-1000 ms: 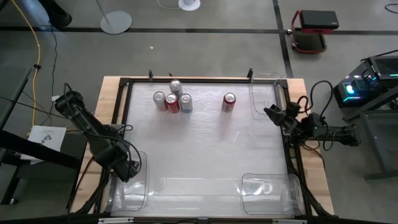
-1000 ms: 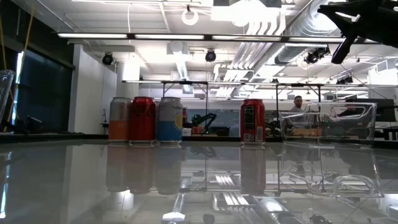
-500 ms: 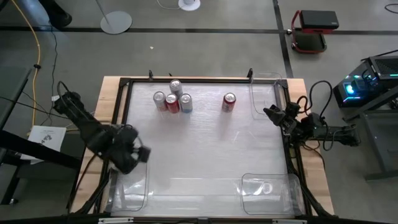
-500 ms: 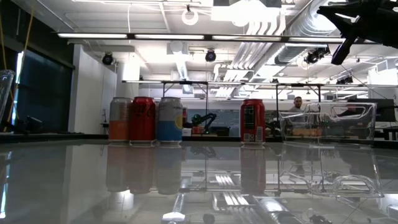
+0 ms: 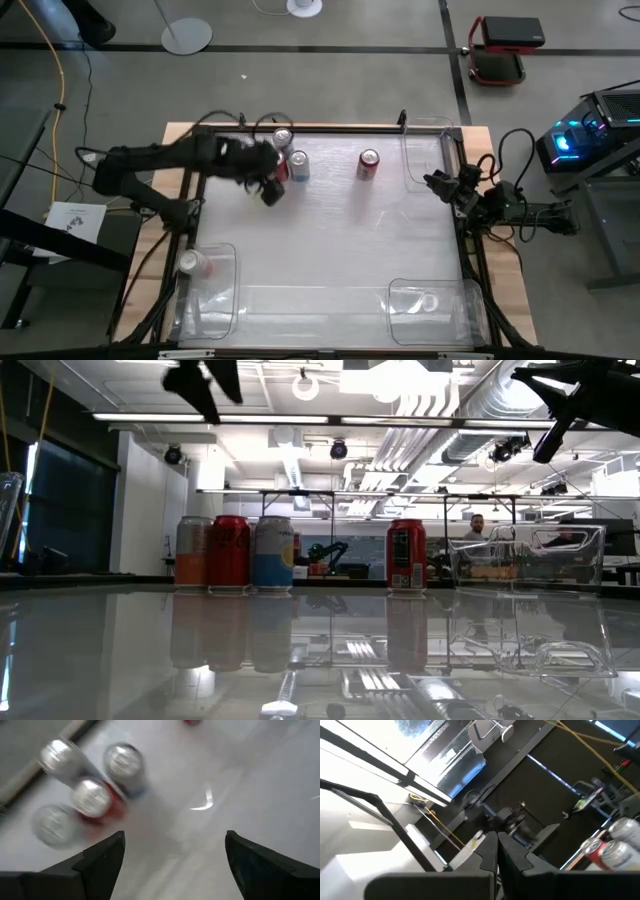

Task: Sort soda cans
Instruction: Put the orange-white soda can into the bottom left transparent bin

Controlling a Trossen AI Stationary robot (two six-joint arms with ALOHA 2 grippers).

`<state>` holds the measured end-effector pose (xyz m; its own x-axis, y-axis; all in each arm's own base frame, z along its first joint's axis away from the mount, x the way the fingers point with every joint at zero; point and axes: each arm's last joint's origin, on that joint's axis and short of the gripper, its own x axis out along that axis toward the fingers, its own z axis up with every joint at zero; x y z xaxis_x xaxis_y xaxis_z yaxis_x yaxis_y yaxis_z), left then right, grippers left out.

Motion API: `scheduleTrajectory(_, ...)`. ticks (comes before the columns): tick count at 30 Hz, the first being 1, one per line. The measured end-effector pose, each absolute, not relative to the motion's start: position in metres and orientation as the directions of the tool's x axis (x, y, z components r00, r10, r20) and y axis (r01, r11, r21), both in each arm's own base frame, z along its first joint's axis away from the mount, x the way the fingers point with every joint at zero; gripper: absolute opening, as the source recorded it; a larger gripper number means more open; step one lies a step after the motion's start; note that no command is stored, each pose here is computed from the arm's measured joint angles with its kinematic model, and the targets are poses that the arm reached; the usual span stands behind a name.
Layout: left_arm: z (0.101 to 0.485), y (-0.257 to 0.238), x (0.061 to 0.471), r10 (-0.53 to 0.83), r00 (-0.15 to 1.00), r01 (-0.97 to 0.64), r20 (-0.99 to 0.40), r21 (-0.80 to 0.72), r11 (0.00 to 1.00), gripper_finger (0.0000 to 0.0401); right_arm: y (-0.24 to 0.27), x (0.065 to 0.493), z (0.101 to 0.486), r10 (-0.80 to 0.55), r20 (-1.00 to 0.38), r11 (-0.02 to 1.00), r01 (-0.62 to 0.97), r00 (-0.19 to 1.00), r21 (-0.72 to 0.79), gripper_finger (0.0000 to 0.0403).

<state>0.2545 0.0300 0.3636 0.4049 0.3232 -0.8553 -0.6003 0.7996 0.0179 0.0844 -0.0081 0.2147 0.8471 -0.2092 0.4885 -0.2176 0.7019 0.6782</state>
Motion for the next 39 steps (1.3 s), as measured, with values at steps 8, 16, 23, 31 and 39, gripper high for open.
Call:
scheduleTrajectory(8,0.361,0.100,0.234,0.382,0.274,-0.536,-0.883,0.189,0.823,0.0322,-0.008,0.084,0.215,-0.203,0.489,0.687,-0.233,0.848,0.689,0.0000)
scheduleTrajectory(16,0.331,0.159,0.221,0.252,0.088,-0.524,-0.964,0.170,0.835,0.0356,-0.010,0.084,0.214,-0.263,0.481,0.682,-0.192,0.837,0.706,0.0000)
scheduleTrajectory(23,0.296,0.179,0.237,0.167,-0.047,-0.299,-0.985,0.174,0.938,0.0372,-0.011,0.084,0.214,-0.313,0.472,0.671,-0.160,0.824,0.724,0.0000)
scheduleTrajectory(31,0.263,0.191,0.253,0.196,-0.222,-0.116,-0.955,0.225,0.967,0.0372,-0.011,0.084,0.214,-0.321,0.471,0.669,-0.155,0.822,0.727,0.0000)
scheduleTrajectory(39,0.253,0.196,0.261,0.160,-0.175,-0.092,-0.971,0.178,0.980,0.0372,-0.011,0.084,0.214,-0.321,0.470,0.669,-0.155,0.822,0.727,0.0000)
